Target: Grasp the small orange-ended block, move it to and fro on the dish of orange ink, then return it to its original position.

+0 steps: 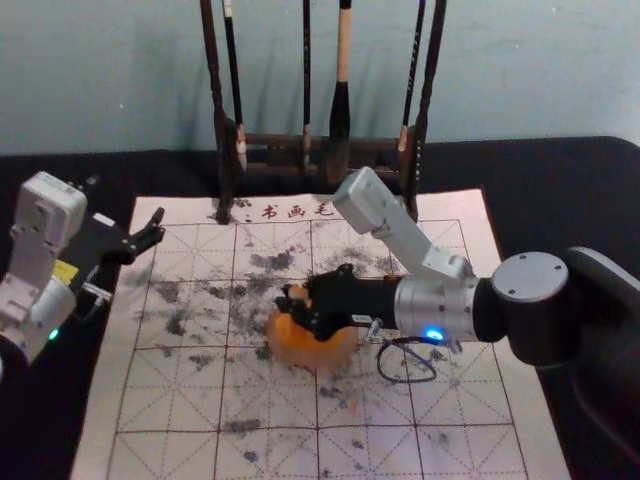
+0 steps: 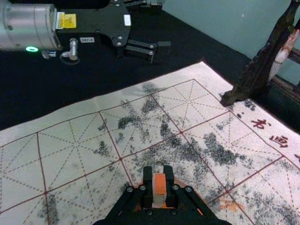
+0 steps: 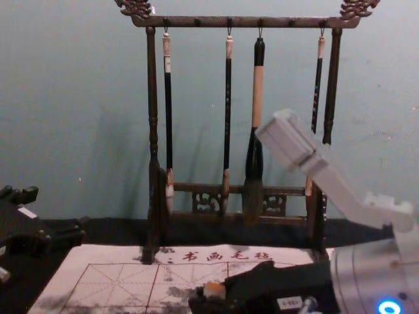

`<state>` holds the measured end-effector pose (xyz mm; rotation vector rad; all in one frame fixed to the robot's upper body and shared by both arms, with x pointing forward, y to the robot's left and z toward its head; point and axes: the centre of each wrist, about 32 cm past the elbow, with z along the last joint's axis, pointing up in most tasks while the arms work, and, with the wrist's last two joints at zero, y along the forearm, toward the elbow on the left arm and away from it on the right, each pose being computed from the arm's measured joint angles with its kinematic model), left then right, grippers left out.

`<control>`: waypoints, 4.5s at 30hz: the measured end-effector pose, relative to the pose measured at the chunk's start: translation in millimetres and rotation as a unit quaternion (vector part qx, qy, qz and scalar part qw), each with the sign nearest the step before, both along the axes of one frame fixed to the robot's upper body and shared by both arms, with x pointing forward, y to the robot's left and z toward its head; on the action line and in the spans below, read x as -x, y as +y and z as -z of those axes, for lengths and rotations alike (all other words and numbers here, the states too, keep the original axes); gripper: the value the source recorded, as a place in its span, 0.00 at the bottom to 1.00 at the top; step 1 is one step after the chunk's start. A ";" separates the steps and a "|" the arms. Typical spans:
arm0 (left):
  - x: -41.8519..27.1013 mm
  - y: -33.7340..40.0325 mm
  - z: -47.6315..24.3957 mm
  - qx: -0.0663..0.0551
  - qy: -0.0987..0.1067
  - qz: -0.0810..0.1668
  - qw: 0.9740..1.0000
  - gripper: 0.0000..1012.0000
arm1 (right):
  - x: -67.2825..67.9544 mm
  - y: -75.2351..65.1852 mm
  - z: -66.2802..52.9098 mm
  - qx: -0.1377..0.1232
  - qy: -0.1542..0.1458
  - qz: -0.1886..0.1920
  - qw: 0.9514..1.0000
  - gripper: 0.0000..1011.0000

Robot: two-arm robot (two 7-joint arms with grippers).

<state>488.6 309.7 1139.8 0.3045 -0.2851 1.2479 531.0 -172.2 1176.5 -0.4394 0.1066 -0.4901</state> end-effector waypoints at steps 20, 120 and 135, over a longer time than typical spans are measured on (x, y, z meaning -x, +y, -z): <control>0.0 0.0 0.0 0.000 0.000 0.000 1.000 0.99 | -11.2 4.3 0.1 0.002 -0.011 0.019 1.000 0.11; 0.0 0.0 0.0 0.000 0.000 0.000 1.000 0.99 | -8.8 -3.0 1.0 -0.001 -0.011 0.032 0.999 0.11; 0.0 0.0 0.0 0.000 0.000 0.000 1.000 0.99 | -1.9 -16.8 0.8 0.005 -0.015 0.044 0.999 0.11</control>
